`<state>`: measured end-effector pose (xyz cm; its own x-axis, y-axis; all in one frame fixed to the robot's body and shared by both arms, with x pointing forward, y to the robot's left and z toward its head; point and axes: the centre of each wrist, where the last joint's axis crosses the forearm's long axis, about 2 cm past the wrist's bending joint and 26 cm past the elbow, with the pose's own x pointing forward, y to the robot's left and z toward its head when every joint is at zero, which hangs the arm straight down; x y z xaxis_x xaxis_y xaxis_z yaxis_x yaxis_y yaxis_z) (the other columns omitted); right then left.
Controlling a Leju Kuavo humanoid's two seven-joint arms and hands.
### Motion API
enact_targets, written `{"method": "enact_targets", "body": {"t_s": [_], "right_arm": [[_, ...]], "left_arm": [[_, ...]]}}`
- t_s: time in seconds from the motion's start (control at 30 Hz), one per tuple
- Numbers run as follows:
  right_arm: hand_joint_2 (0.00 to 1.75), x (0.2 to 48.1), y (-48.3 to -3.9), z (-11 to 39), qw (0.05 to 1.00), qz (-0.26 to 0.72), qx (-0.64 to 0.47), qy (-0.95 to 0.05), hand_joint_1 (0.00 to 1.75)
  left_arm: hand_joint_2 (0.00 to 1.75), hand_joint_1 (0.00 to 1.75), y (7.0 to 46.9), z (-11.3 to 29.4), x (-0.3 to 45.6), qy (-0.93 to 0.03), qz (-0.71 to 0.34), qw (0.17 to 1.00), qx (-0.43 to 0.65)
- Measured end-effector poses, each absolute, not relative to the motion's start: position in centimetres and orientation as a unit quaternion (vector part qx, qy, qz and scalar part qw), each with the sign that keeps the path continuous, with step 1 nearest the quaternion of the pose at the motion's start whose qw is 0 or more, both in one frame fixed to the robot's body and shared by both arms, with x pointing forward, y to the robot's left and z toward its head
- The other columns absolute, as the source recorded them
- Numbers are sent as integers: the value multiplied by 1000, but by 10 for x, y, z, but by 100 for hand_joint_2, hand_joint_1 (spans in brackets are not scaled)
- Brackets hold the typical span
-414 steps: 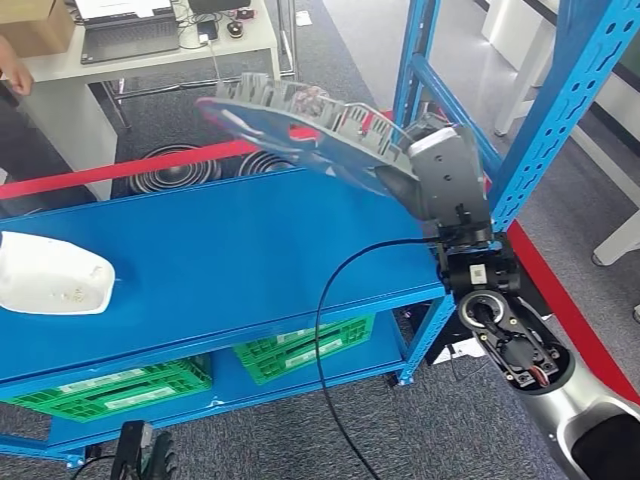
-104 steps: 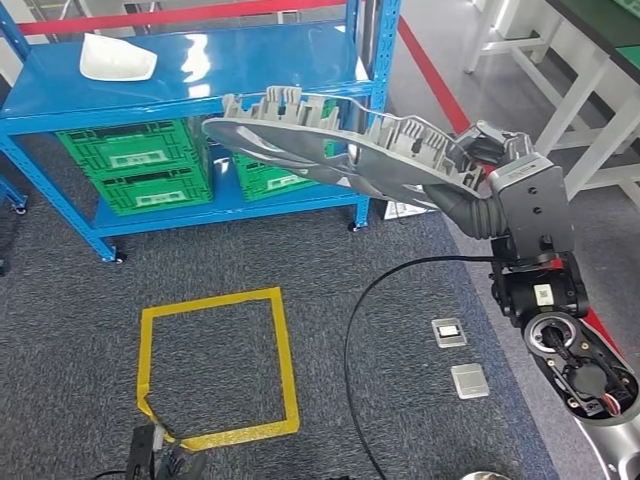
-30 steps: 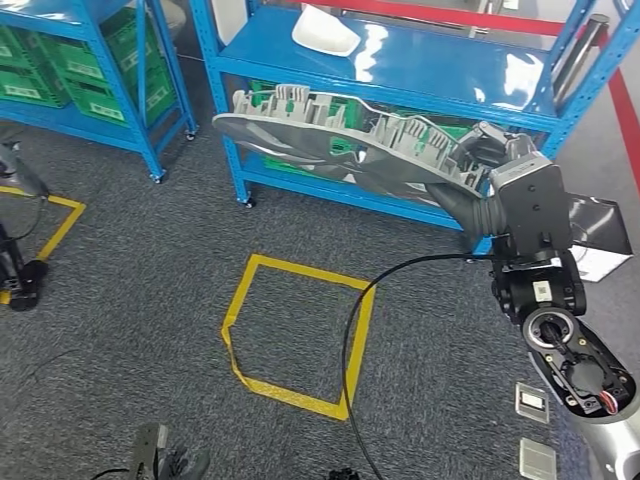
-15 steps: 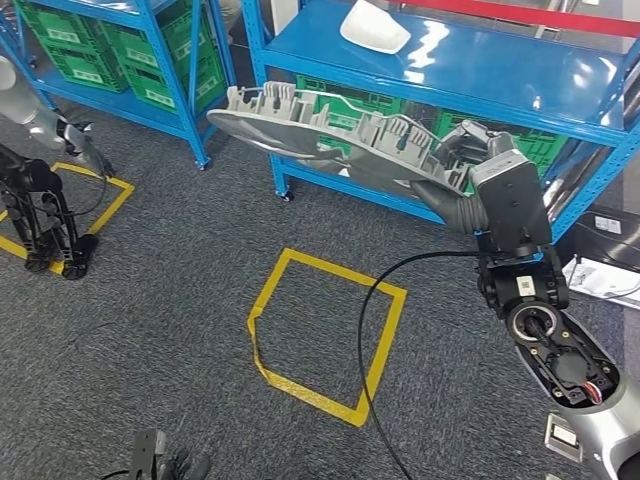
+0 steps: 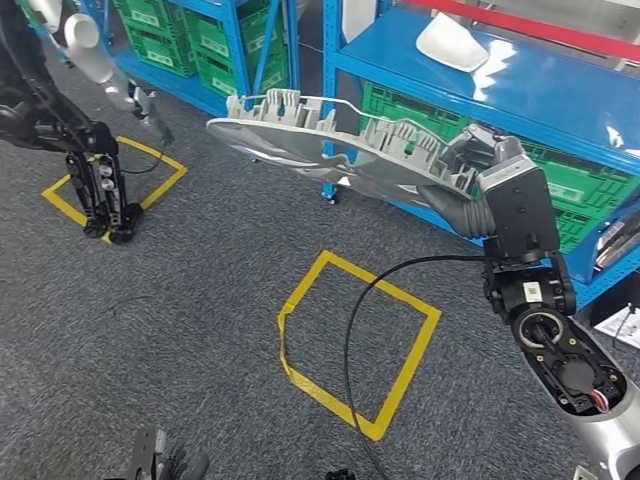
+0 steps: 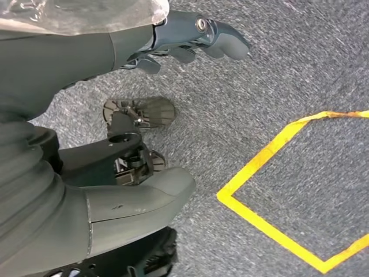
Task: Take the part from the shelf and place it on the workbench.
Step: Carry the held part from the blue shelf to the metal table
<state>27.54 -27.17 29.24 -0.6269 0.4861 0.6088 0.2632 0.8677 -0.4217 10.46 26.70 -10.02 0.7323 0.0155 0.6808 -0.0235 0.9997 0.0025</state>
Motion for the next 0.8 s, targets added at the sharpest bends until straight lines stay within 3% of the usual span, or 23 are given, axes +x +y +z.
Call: {"method": "enact_targets", "body": {"t_s": [0.8], "right_arm": [[175, 277, -267, 298, 364, 159, -194, -897, 175]], "left_arm": [[175, 0, 274, -101, 102, -365, 15, 930, 24]]}}
